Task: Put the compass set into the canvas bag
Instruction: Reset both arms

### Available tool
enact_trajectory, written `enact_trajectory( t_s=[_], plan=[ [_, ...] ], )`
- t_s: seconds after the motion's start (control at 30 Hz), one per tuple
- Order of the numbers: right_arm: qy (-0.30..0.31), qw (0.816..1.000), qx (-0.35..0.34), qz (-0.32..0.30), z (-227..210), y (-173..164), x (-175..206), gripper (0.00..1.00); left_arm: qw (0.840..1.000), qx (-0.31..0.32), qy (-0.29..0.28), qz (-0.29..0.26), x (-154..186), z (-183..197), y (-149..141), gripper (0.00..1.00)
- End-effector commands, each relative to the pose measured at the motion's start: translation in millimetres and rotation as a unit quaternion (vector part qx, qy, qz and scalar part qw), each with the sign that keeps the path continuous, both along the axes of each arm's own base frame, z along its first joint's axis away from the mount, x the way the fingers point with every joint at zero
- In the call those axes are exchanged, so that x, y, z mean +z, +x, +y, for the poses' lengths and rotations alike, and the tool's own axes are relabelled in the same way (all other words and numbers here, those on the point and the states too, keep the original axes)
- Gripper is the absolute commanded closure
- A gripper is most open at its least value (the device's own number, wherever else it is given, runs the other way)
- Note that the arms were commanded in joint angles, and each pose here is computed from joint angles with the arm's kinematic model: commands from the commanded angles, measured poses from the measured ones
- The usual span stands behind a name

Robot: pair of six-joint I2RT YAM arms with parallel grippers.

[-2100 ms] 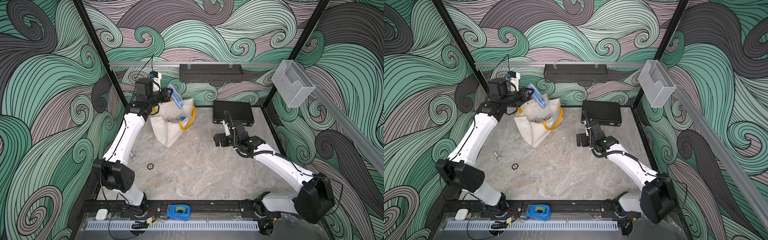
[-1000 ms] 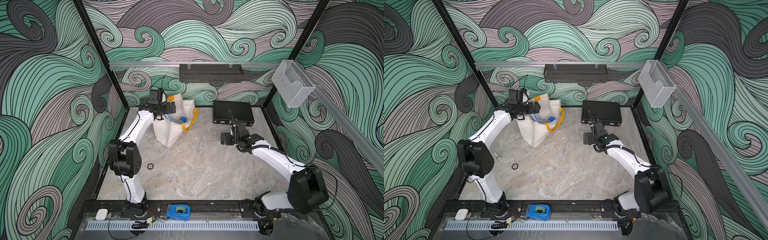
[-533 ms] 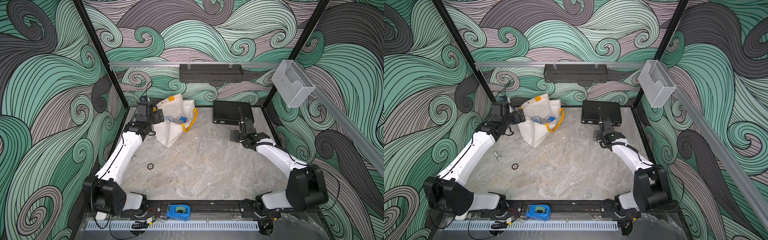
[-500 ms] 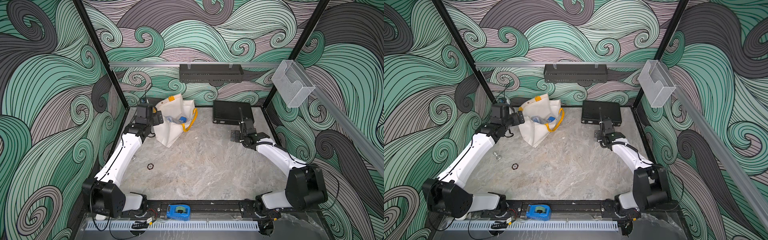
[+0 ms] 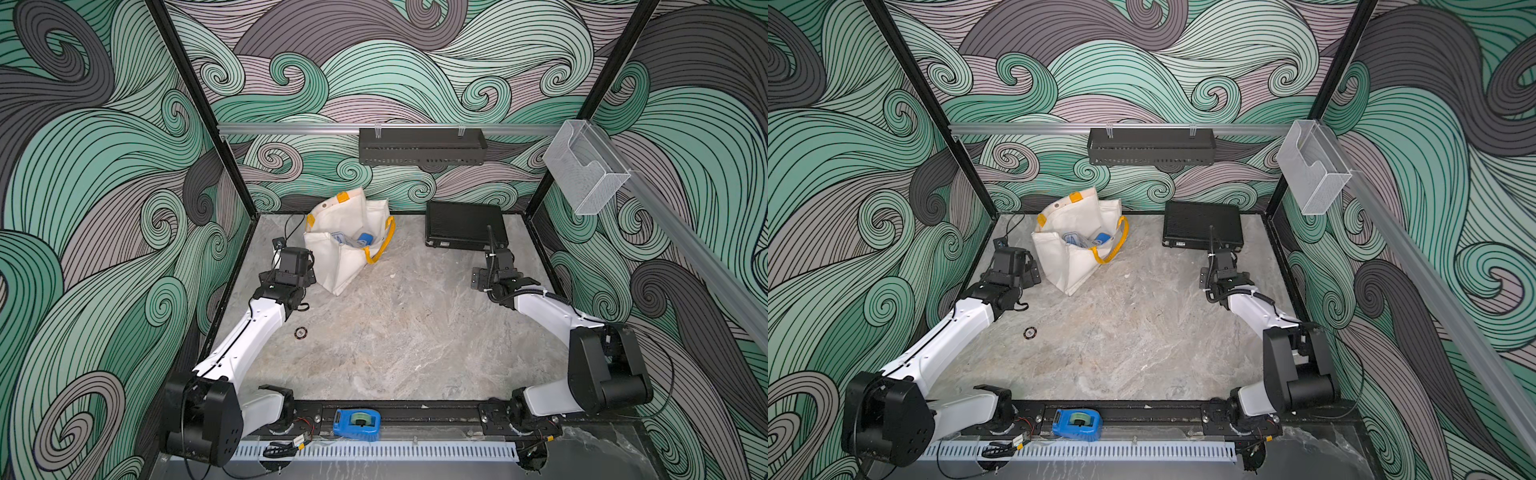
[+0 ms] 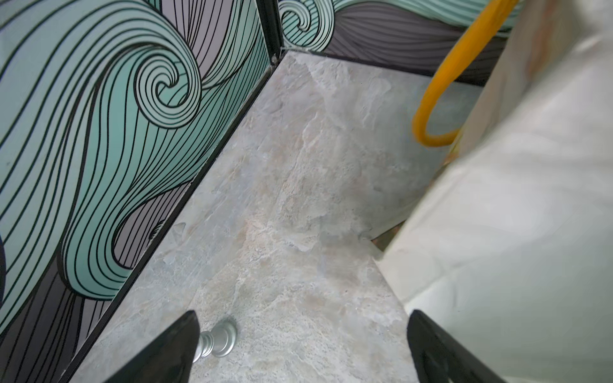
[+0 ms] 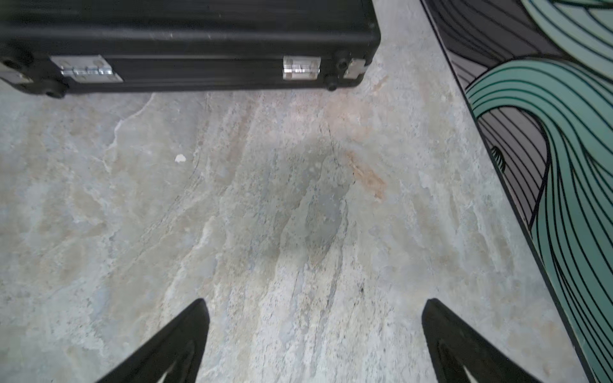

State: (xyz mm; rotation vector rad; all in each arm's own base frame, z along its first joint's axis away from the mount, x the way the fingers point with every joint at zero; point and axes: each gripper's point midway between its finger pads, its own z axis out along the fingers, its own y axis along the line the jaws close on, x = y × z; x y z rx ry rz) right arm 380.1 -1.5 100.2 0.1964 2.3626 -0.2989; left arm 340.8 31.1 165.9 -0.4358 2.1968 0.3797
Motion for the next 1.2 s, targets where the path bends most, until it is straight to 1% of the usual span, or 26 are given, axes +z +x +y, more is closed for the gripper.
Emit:
enact_trajectory(
  t_s=[0.0, 0.03, 0.07, 0.1, 0.17, 0.2, 0.23, 0.3, 0.33, 0.37, 0.47, 0.53, 0.57, 0.63, 0.7, 0.73, 0.8, 0.87, 0.93, 1.0, 1.07, 1.17],
  plan=[
    [-0.005, 0.997, 0.013, -0.08, -4, 25, 13, 0.0, 0.999, 0.014, 0.021, -0.022, -1, 10, 6, 0.01],
    [0.001, 0.994, 0.032, -0.102, -2, 30, 9, 0.0, 0.999, 0.013, 0.022, -0.022, -5, 11, 6, 0.01],
    [0.003, 0.997, 0.028, -0.077, -6, 28, -1, 0.0, 0.999, 0.012, 0.021, -0.028, -8, 11, 7, 0.01],
    [-0.006, 0.997, 0.028, -0.068, -10, 28, -11, 0.0, 0.999, 0.011, 0.022, -0.033, -12, 12, 8, 0.01],
    [-0.033, 0.996, 0.024, -0.073, -18, 27, -11, 0.0, 0.999, 0.009, 0.023, -0.043, -17, 13, 10, 0.01],
    [-0.048, 0.993, 0.024, -0.103, -21, 25, -5, 0.0, 0.999, 0.002, 0.027, -0.046, -19, 13, 11, 0.01],
    [-0.055, 0.987, 0.015, -0.153, -26, 23, 5, 0.0, 0.998, 0.002, 0.03, -0.049, -20, 14, 12, 0.01],
    [-0.023, 0.98, 0.01, -0.197, -31, 13, 5, 0.0, 0.997, -0.001, 0.037, -0.066, -20, 16, 15, 0.01],
    [-0.019, 0.975, 0.008, -0.221, -33, 10, 7, 0.0, 0.996, -0.006, 0.042, -0.078, -21, 16, 18, 0.01],
    [-0.016, 0.973, 0.013, -0.231, -32, 10, 8, 0.0, 0.995, -0.012, 0.046, -0.089, -23, 16, 20, 0.01],
    [-0.005, 0.975, 0.047, -0.215, -21, 13, 0, 0.0, 0.992, -0.022, 0.064, -0.11, -33, 19, 25, 0.01],
    [-0.003, 0.97, 0.074, -0.231, -13, 16, -4, 0.0, 0.99, -0.026, 0.077, -0.115, -41, 23, 30, 0.01],
    [-0.002, 0.97, 0.075, -0.231, -12, 16, -4, 0.0, 0.99, -0.029, 0.081, -0.116, -41, 23, 33, 0.01],
    [0.001, 0.973, 0.076, -0.217, -12, 15, -7, 0.0, 0.987, -0.06, 0.071, -0.134, -39, 16, 42, 0.01],
    [0.0, 0.972, 0.075, -0.223, -13, 15, -6, 0.0, 0.988, -0.083, 0.047, -0.126, -54, 12, 47, 0.01],
    [0.001, 0.972, 0.075, -0.221, -13, 15, -6, 0.0, 0.985, -0.1, 0.041, -0.135, -65, 10, 48, 0.01],
    [0.001, 0.973, 0.075, -0.22, -13, 15, -6, 0.0, 0.982, -0.1, 0.038, -0.156, -72, 13, 49, 0.01],
    [0.001, 0.972, 0.076, -0.221, -13, 14, -6, 0.0, 0.984, -0.097, 0.035, -0.142, -75, 15, 52, 0.01],
    [0.001, 0.972, 0.076, -0.222, -12, 15, -6, 0.0, 0.991, -0.083, 0.015, -0.104, -79, 20, 51, 0.01],
    [0.001, 0.972, 0.076, -0.22, -13, 14, -7, 0.0, 0.989, -0.08, 0.016, -0.121, -78, 23, 54, 0.01],
    [0.001, 0.972, 0.076, -0.221, -13, 15, -6, 0.0, 0.991, -0.073, 0.009, -0.109, -79, 24, 51, 0.01],
    [0.001, 0.972, 0.076, -0.221, -13, 15, -6, 0.0, 0.991, -0.074, 0.011, -0.112, -78, 25, 52, 0.01]
  ],
)
